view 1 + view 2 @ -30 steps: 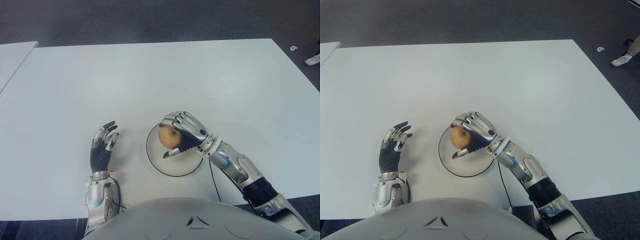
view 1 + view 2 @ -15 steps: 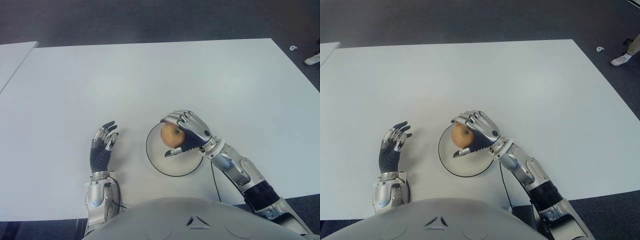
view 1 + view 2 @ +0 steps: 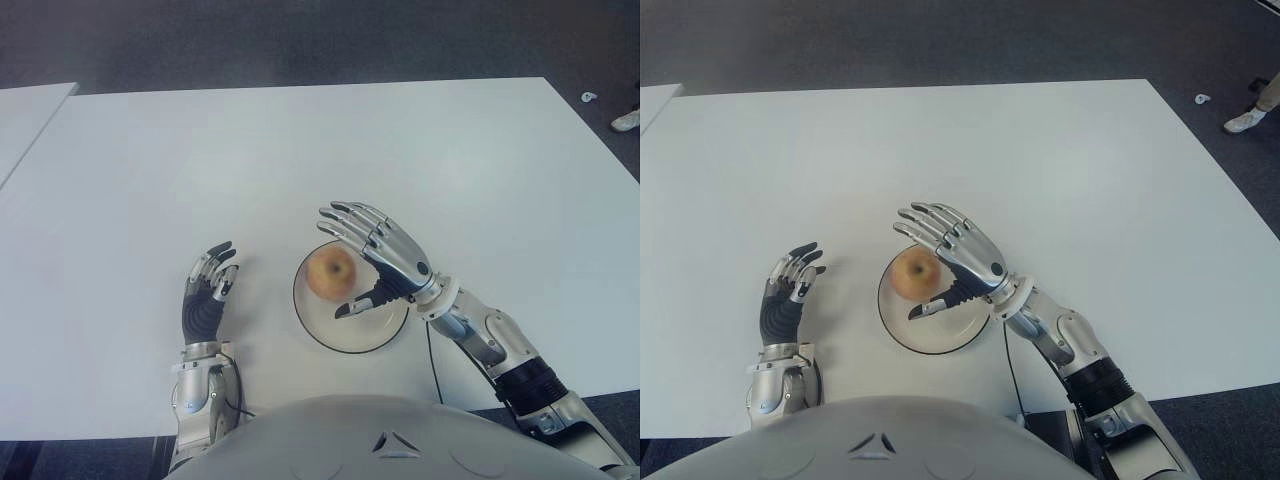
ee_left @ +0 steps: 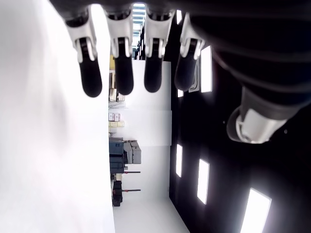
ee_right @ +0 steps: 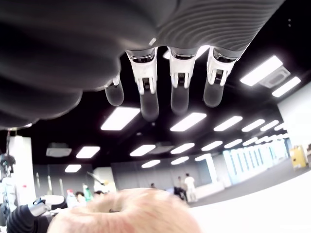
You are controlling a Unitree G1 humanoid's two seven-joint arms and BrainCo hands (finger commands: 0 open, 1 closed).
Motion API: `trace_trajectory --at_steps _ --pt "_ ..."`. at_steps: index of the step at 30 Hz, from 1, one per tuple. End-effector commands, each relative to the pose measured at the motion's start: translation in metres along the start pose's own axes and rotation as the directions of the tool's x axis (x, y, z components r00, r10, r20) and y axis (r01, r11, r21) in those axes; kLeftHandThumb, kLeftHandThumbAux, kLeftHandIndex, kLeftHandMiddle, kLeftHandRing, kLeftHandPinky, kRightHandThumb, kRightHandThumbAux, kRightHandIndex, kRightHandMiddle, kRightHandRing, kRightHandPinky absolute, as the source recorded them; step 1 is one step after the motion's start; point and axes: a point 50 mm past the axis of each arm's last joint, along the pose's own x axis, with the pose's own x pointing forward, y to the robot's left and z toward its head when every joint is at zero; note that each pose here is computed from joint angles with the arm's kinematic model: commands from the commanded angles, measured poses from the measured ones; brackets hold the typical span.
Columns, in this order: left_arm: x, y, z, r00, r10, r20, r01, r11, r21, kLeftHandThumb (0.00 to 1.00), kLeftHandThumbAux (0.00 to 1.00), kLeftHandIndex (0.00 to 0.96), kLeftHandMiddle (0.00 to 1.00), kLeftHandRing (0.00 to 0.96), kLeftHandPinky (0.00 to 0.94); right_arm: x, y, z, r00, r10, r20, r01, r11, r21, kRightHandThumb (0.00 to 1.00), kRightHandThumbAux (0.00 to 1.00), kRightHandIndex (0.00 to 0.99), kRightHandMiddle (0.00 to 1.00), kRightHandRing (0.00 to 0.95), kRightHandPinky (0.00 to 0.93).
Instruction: Put the apples into the plate.
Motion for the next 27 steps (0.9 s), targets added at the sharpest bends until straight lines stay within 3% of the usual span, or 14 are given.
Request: trace_trajectory --at_steps 1,27 --pt "-0.0076 -0.0013 -0.0188 0.994 -0.016 -0.106 0.016 1.0 -0.005 0.27 0.533 0.239 0.216 0.239 0.301 -0.0004 0.0023 -0.0023 1.0 0.01 0.014 -0.01 1.0 -0.001 0.168 0.26 0.0 0.0 0.0 0.0" --pt "-0.0062 -0.0022 -0.0188 0.993 -0.021 -0.119 0.019 1.0 -0.015 0.296 0.55 0.242 0.221 0.244 0.304 -0.0023 0.0064 -0.0071 0.998 0.062 -0.028 -0.061 0.998 0.03 0.14 0.241 0.0 0.0 0.0 0.0"
